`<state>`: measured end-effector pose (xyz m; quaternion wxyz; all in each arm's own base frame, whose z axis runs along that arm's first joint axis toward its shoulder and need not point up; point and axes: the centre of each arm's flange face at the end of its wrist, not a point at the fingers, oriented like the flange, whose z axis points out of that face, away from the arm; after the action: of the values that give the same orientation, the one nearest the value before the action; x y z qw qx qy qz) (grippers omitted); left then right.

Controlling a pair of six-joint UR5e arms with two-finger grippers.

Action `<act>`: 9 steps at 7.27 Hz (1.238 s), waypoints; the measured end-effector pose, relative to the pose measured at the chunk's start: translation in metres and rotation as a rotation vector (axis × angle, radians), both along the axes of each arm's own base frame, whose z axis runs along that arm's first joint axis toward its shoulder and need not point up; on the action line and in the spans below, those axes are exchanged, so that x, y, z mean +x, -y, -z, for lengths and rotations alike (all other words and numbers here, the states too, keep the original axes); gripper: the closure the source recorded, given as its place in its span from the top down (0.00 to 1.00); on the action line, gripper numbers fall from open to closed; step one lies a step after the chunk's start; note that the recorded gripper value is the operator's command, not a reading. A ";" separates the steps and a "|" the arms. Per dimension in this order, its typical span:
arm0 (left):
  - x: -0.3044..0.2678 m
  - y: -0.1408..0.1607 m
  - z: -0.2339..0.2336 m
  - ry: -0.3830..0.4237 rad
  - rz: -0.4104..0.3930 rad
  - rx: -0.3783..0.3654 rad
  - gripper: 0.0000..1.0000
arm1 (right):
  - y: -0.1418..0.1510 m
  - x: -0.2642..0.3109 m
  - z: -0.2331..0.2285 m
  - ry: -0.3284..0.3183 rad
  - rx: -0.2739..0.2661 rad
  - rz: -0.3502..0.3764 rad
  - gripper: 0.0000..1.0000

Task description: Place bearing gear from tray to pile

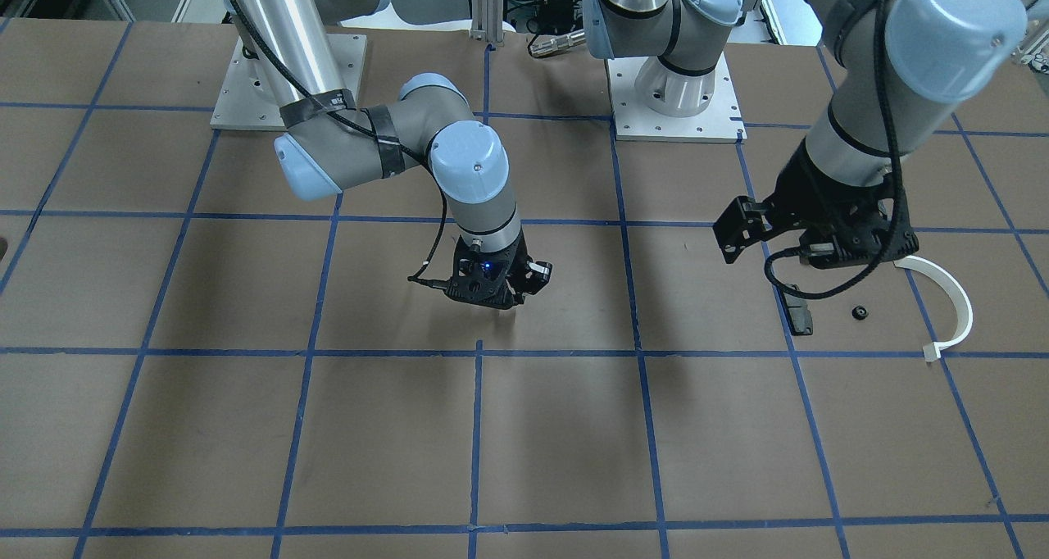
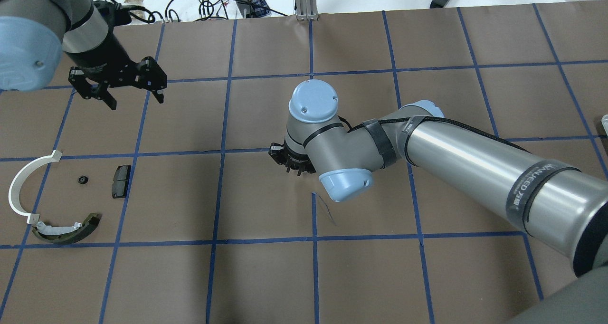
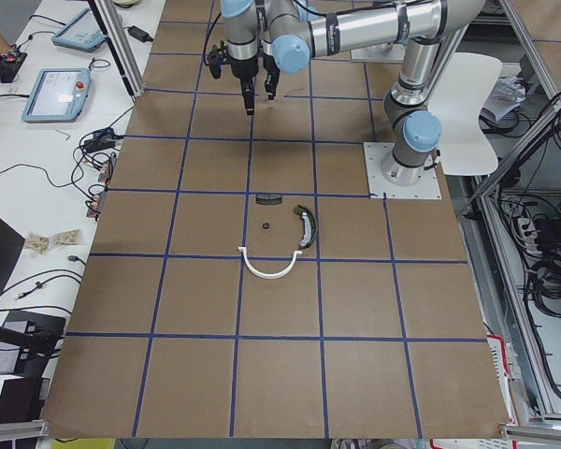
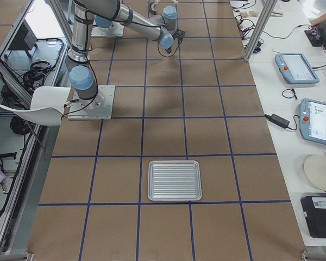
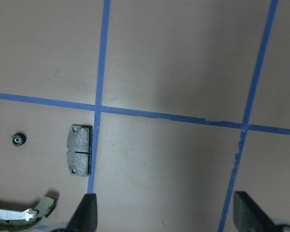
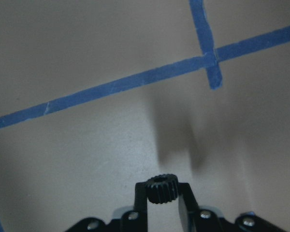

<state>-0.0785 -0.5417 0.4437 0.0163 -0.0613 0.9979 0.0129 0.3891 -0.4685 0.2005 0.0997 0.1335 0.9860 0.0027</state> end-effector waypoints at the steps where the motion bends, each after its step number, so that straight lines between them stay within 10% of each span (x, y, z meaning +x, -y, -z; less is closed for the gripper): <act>1: -0.024 -0.005 -0.012 0.000 0.017 -0.004 1.00 | -0.001 0.003 0.000 0.009 0.003 -0.002 1.00; 9: -0.120 -0.014 0.113 -0.023 -0.067 0.043 1.00 | 0.059 -0.143 -0.100 -0.060 -0.124 0.006 1.00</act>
<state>-0.1982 -0.5280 0.3306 0.0057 -0.0942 0.9949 0.0358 0.2456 -0.5280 0.3009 0.0783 0.1299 0.9864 -0.0627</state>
